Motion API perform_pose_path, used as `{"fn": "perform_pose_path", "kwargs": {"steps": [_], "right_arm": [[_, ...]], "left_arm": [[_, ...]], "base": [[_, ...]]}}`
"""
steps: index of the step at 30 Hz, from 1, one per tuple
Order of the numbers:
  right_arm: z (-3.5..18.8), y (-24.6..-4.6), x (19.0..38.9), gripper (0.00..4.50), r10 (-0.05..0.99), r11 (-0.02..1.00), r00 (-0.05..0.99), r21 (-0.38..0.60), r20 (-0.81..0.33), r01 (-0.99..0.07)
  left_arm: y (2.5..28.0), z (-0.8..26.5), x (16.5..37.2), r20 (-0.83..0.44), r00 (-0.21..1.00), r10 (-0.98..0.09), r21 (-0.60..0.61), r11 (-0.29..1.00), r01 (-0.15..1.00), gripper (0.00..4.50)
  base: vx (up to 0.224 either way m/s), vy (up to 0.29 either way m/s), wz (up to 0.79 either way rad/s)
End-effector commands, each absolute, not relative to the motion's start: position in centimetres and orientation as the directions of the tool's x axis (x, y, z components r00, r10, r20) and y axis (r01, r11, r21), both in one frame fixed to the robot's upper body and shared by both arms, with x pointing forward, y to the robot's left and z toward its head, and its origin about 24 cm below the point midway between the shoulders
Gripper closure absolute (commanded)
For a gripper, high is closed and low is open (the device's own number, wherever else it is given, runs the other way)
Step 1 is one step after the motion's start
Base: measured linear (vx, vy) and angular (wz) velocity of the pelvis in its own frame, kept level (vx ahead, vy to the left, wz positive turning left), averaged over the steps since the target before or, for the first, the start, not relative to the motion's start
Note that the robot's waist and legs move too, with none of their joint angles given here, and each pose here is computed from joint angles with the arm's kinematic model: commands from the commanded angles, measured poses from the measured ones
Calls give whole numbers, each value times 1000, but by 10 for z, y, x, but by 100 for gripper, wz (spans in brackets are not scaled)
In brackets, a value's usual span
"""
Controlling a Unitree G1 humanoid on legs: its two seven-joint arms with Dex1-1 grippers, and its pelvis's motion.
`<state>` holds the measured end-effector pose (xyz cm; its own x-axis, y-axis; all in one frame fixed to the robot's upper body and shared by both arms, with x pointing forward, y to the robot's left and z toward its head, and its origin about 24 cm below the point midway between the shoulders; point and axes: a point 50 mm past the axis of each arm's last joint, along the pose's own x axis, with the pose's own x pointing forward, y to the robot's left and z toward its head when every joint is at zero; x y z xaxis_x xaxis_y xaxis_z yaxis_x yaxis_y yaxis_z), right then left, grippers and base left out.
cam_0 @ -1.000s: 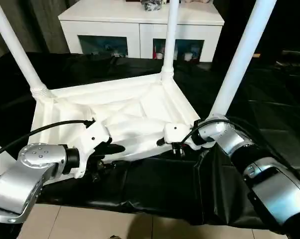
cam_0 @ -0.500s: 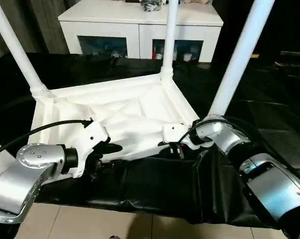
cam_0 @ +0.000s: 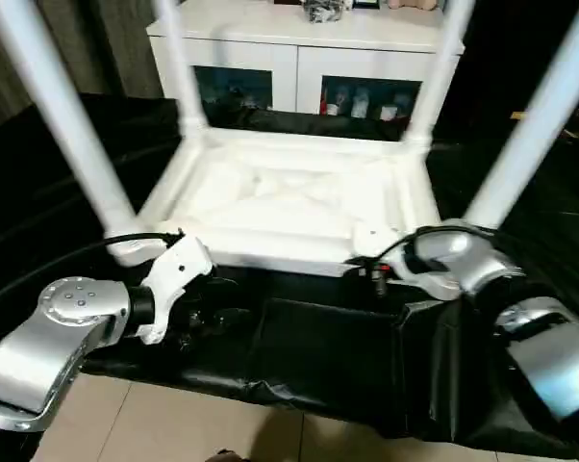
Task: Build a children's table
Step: Rotate table base
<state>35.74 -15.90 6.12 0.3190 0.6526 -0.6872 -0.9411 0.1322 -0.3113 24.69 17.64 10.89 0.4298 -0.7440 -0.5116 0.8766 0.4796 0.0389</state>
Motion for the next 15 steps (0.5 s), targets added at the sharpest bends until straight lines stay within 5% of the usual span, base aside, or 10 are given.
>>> {"fn": "perform_pose_path", "kwargs": {"steps": [1,7,10,15], "right_arm": [[71,-168,357,449,711,162,354,-349,-608,-923],[67,-192,347,449,710,157,358,-359,-607,-920],[64,-221,341,449,633,187,443,-430,-635,-883],[65,-239,339,449,574,245,520,-473,-633,-846]], "left_arm": [[175,110,250,-507,431,-747,48,474,879,199],[179,106,253,-515,455,-726,60,499,864,199],[189,103,254,-527,485,-698,68,534,843,199],[198,102,254,-531,506,-680,69,560,826,199]], "base": [[0,0,0],[0,0,0],[0,0,0],[0,0,0]]}}
